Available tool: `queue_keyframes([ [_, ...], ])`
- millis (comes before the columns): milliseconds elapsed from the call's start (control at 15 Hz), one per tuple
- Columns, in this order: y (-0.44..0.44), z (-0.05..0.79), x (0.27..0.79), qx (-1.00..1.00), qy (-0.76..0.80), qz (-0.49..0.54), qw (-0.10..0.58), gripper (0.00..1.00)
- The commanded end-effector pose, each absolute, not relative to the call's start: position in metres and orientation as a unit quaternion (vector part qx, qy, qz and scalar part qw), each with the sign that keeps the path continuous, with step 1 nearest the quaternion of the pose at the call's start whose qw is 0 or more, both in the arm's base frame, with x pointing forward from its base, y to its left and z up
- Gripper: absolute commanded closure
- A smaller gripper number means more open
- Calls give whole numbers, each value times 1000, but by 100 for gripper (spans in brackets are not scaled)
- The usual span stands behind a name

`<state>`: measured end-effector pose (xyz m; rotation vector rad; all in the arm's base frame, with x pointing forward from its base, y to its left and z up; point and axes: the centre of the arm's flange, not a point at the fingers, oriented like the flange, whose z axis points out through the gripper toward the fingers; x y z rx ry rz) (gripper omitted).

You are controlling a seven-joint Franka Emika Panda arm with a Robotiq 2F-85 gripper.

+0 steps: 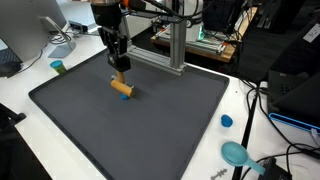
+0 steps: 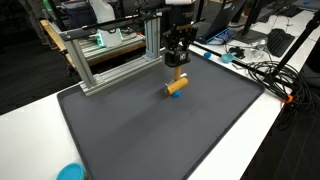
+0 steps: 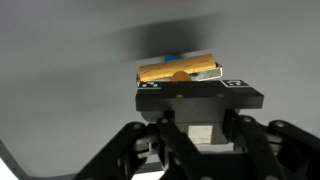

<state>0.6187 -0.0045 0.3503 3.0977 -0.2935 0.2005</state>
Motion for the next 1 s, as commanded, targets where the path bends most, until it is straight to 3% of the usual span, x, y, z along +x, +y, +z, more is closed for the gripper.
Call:
queue_keyframes([
  [0,-8,354,629,993,-98,68,-3,78],
  [667,-13,336,632,993,-106,56,-6,78],
  [933,-8,372,611,995,-93,28,16,78],
])
